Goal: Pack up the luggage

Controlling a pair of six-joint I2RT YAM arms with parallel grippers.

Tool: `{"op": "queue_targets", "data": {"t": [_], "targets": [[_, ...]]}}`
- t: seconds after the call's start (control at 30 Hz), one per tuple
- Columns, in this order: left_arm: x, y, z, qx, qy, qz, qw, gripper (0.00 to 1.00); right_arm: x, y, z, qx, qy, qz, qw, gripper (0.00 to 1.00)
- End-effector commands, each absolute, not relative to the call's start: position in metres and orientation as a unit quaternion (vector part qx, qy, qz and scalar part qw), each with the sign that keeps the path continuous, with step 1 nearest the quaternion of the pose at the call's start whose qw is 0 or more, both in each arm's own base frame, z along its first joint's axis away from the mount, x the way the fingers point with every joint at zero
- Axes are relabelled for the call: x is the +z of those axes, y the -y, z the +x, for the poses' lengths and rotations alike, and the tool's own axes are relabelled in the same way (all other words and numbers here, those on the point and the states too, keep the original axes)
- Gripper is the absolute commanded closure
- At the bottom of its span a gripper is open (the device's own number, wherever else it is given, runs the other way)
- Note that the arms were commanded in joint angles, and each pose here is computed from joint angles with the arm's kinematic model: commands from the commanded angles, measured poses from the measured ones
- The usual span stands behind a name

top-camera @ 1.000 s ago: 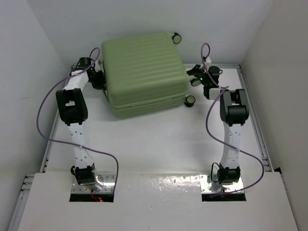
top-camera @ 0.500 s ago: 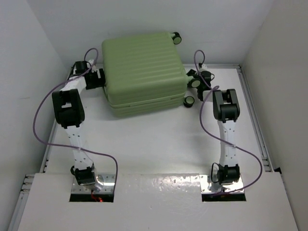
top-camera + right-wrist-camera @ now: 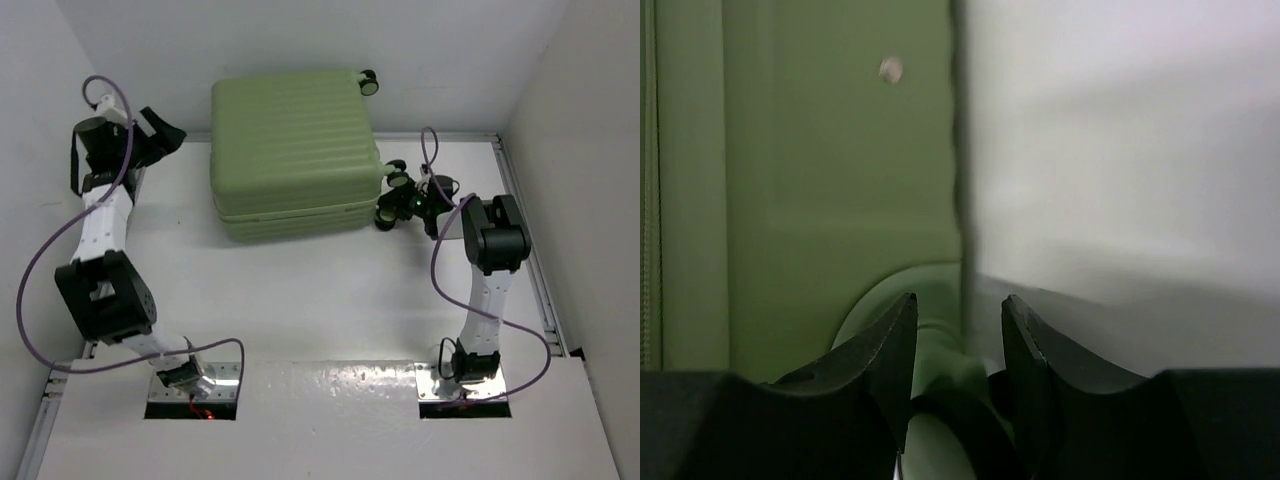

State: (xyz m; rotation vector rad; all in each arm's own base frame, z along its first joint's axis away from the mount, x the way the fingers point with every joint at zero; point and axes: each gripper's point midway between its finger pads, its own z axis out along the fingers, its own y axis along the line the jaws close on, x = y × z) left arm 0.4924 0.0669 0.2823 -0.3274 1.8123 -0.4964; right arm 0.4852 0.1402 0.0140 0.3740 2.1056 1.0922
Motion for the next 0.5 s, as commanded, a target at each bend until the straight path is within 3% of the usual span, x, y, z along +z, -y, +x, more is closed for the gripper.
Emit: {"op": "queue_targets", "data": {"t": [0.0, 0.2, 0.3, 0.47], "targets": [[0.266, -0.066, 0.449, -0.242, -0.784, -0.185, 0.541, 0.00, 0.018, -0.215, 0.403, 0.499, -0.826, 0.092, 0.246, 0.61], [0.236, -0.062, 0.403, -0.232, -0.803, -0.198, 0.513, 0.00, 0.046, -0.252, 0.296, 0.548, -0.809, -0.006, 0.213, 0.62], [0.224, -0.068, 0.408, -0.230, -0.807, -0.223, 0.497, 0.00, 0.066, -0.260, 0.239, 0.566, -0.795, -0.064, 0.207, 0.64], [0.210, -0.074, 0.438, -0.241, -0.808, -0.249, 0.477, 0.00, 0.090, -0.243, 0.178, 0.538, -0.777, -0.171, 0.280, 0.64]]}}
